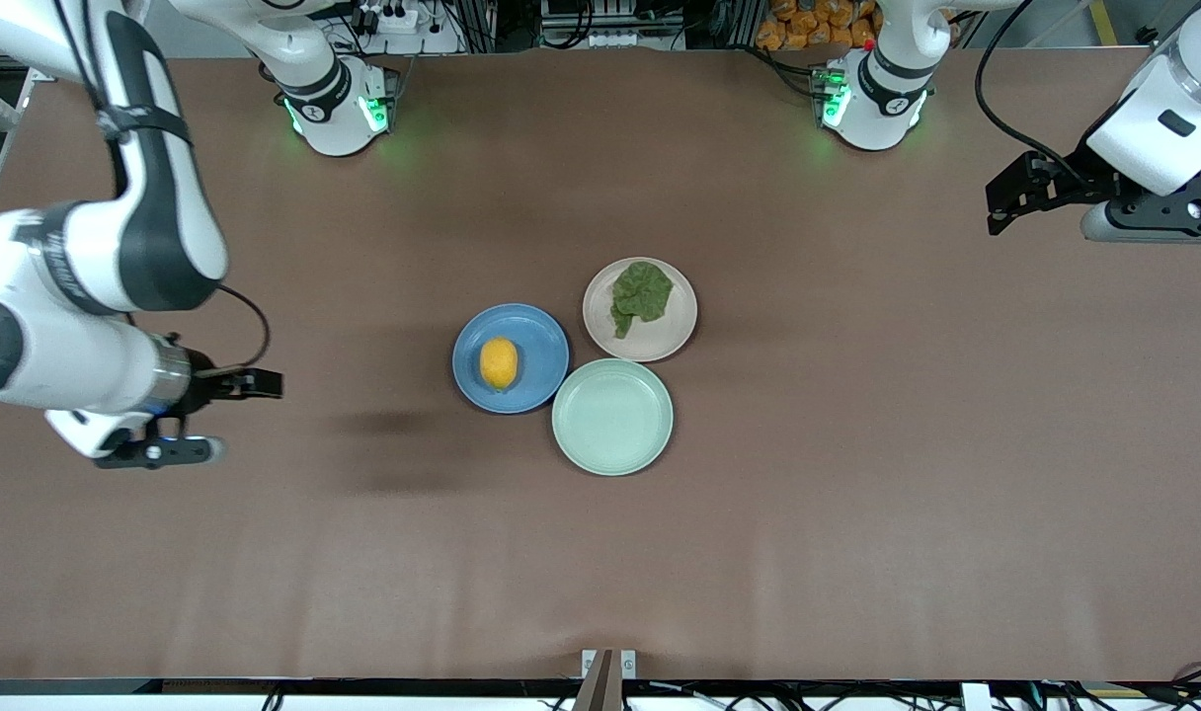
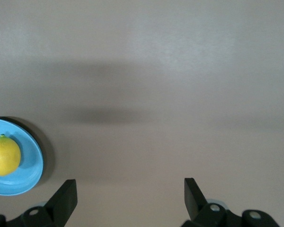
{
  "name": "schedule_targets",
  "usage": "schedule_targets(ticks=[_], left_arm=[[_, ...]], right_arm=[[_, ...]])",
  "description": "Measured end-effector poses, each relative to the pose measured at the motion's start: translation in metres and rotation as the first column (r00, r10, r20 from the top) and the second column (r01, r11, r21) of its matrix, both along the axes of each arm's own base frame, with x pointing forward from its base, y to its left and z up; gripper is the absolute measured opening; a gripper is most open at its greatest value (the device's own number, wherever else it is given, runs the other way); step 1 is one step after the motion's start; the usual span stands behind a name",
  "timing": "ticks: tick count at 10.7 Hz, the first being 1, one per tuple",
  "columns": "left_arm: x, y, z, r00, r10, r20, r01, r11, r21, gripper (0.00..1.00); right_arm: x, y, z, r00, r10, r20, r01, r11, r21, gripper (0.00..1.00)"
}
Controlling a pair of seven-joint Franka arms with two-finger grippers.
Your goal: Place lemon and lettuce in plates
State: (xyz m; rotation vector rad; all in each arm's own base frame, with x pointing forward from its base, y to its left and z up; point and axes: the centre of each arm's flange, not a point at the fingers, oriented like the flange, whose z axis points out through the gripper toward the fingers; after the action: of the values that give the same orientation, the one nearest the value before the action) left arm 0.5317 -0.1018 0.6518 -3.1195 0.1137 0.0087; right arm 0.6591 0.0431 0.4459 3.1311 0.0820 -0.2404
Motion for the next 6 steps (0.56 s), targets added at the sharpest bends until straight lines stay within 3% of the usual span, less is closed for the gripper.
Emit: schedule_targets(ticks=[6], left_arm=[[0.003, 0.000, 0.001, 1.000, 0.001, 0.004, -0.001, 1.000, -0.002, 1.00]], right_arm=[[-0.033, -0.039, 0.088, 0.997, -0.051, 0.051, 0.051, 0.999, -0.003, 1.00]])
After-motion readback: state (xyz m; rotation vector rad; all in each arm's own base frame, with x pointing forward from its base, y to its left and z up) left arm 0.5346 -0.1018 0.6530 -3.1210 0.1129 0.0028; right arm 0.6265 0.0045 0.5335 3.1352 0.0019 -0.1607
